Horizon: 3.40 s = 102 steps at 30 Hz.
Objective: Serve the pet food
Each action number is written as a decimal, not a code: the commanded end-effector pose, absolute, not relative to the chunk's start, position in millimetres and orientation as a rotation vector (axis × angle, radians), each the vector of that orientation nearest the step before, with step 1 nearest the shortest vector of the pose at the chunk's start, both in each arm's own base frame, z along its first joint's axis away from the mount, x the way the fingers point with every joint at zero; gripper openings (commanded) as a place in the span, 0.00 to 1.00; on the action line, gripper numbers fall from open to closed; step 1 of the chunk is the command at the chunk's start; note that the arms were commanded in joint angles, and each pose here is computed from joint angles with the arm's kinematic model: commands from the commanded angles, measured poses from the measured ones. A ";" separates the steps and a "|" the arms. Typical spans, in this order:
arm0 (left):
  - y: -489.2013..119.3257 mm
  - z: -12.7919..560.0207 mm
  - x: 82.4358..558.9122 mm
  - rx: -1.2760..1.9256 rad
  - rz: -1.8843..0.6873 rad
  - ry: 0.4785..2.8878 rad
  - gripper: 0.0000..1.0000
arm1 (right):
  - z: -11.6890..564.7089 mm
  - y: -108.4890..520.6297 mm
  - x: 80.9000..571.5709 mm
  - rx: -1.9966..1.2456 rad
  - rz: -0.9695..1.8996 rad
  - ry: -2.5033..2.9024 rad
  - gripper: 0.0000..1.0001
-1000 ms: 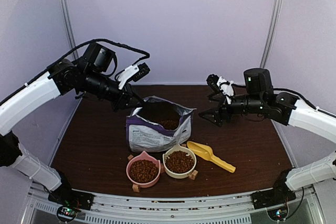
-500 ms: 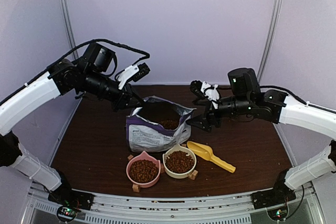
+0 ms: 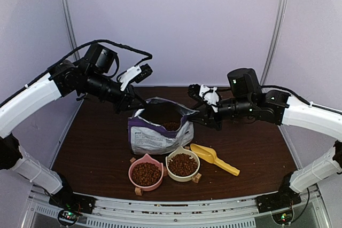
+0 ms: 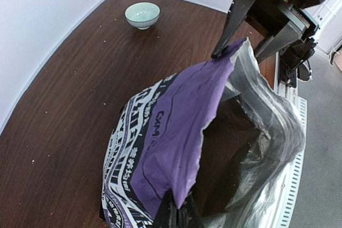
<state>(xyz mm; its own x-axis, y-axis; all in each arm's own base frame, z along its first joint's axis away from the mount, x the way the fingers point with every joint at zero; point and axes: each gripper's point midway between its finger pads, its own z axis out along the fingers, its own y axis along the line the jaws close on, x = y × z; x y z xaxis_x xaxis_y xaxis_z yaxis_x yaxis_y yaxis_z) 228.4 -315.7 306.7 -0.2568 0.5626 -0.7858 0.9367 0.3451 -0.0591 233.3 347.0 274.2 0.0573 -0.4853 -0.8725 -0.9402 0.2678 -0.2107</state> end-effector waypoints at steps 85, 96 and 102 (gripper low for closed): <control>-389.3 315.2 209.1 1.554 -0.220 1.731 0.00 | 301.0 346.2 224.8 -1.169 0.855 1.471 0.17; -403.7 312.1 210.2 1.544 -0.269 1.723 0.22 | 308.0 340.0 222.2 -1.144 0.842 1.442 0.00; -424.4 308.1 212.2 1.555 -0.320 1.705 0.35 | 312.4 337.2 219.5 -1.134 0.847 1.433 0.00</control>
